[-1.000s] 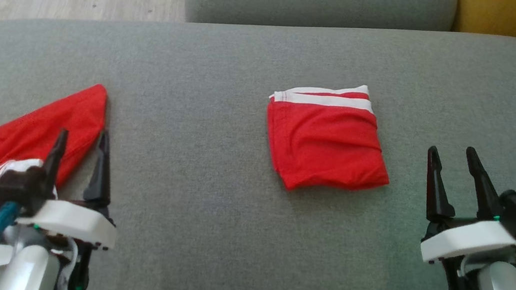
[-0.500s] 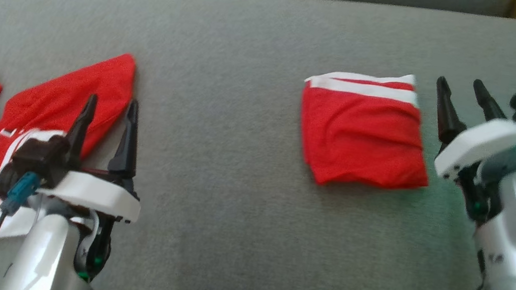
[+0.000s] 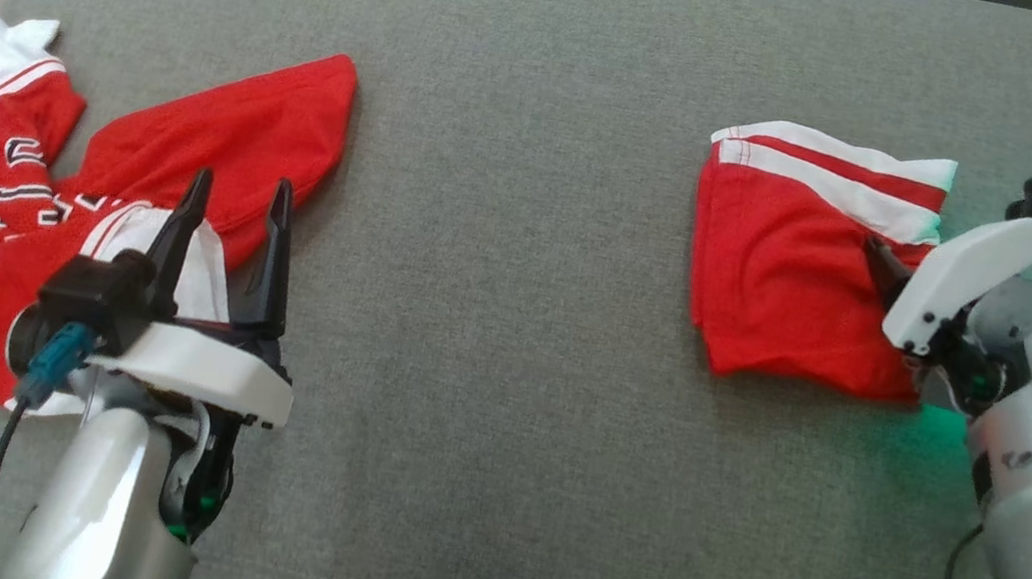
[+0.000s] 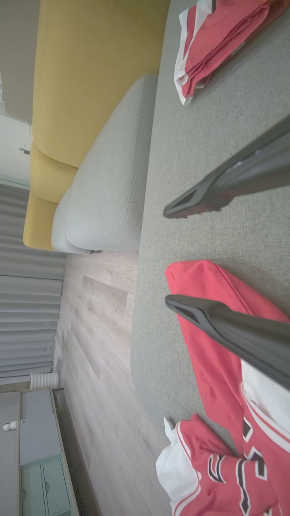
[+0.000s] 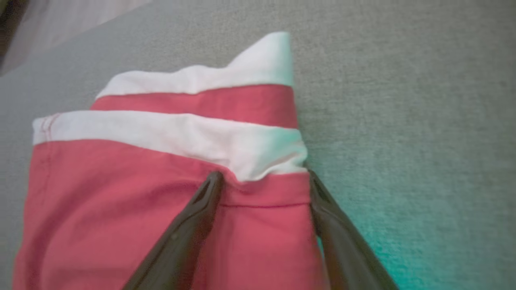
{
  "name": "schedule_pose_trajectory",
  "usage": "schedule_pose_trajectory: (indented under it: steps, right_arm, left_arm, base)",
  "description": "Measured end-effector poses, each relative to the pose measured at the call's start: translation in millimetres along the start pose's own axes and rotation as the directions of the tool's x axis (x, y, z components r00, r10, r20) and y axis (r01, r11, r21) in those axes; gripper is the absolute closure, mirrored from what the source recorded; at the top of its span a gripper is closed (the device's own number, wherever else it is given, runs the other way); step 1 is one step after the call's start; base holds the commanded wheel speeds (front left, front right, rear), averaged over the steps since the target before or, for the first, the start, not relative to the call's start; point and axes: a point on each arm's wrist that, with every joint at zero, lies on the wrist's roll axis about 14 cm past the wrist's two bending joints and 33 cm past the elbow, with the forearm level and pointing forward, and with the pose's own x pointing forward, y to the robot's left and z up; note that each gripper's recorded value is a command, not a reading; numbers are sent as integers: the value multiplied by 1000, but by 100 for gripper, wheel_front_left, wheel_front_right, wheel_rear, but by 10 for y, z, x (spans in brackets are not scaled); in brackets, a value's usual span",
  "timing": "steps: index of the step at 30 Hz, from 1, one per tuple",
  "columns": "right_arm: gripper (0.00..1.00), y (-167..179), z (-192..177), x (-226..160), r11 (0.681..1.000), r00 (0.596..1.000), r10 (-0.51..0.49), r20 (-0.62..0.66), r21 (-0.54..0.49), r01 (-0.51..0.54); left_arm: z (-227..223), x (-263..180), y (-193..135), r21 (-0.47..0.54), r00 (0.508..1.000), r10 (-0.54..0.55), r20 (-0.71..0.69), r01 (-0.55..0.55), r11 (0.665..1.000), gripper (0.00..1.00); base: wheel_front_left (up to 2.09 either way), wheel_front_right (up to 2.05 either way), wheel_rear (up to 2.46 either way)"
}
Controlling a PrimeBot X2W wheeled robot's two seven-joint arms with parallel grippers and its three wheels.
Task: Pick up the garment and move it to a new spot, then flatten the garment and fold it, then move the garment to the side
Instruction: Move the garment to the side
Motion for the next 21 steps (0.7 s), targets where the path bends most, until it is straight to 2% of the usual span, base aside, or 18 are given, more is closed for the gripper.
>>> schedule_pose_trajectory:
  steps: [1,2,3,4,5,14,21]
  right_arm:
    - [0,17,3,6,1000,1000,2,6,-3,-2]
    - [19,23,-6,8,1000,1000,3,8,-4,-3]
    - [53,23,2,3,1000,1000,3,20,-1,-3]
    - [93,26,24,-8,1000,999,5,39,5,-5]
    - [100,21,38,-21,1000,999,3,54,3,-3]
    - [100,-282,187,-284,998,982,-62,177,25,58]
    - [100,-758,154,-641,985,960,-165,226,92,147]
  left_arm:
    - [-5,-3,6,3,1000,1,-2,-1,1000,0]
    - [-2,-4,8,7,1000,1,-1,-1,1000,0]
    - [1,-4,2,8,1000,0,0,0,1000,0]
    - [8,-2,-4,7,1000,-2,2,2,1000,0]
    - [14,2,-16,7,1000,-5,4,5,1000,0]
    - [33,128,-350,-7,994,-108,18,108,994,0]
    - [0,243,-902,-24,963,-267,20,268,963,0]
  base:
    - [0,0,0]
    - [0,0,0]
    - [0,0,0]
    - [0,0,0]
    - [0,0,0]
    - [0,0,0]
    - [0,0,0]
